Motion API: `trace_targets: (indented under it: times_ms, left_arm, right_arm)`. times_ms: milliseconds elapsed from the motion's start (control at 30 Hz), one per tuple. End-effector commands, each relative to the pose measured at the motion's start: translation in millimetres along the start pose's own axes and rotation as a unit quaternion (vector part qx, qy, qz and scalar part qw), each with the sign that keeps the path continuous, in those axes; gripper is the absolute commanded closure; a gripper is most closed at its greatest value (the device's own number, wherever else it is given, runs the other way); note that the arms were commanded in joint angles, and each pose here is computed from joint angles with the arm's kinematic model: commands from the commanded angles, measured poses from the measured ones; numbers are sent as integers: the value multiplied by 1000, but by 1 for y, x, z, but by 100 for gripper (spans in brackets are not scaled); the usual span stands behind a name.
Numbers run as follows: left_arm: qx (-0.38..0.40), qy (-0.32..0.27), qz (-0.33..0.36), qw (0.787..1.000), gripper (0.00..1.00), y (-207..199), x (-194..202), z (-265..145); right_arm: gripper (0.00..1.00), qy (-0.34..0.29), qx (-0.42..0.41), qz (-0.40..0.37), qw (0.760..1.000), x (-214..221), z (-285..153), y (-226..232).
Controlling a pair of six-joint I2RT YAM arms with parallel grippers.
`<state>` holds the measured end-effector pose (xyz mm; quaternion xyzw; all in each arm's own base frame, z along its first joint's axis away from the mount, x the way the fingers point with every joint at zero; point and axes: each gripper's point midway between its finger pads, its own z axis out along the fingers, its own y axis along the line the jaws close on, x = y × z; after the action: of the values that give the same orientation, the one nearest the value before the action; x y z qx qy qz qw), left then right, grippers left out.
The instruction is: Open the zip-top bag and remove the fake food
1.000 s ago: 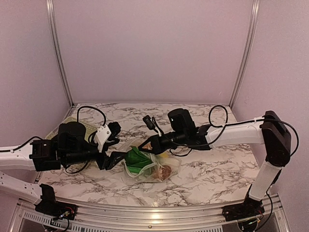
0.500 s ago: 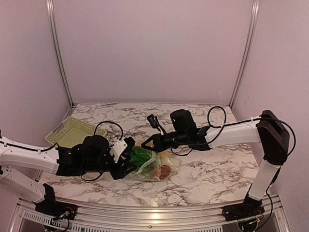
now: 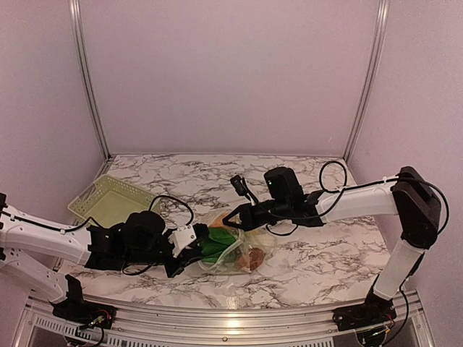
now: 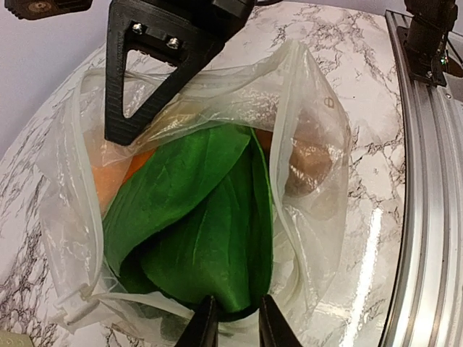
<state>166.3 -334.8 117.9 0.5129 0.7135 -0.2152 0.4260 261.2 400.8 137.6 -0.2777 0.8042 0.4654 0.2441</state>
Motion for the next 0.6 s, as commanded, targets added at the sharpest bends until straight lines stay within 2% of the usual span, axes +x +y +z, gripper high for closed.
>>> trace_targets:
  times_ms: [0,200,567]
  left_arm:
    - [1,26,79,997,80,-11,5,6]
    - [-1,49,144,988,82,-29,9,13]
    - [-9,35,164,986,80,-40,-4,16]
  right_arm:
    - [100,-8,1,-5,1000,-7,-11,2]
    - [100,-12,-10,-4,1000,-13,-8,6]
    - [100,-13,-17,-1,1000,-12,-9,8]
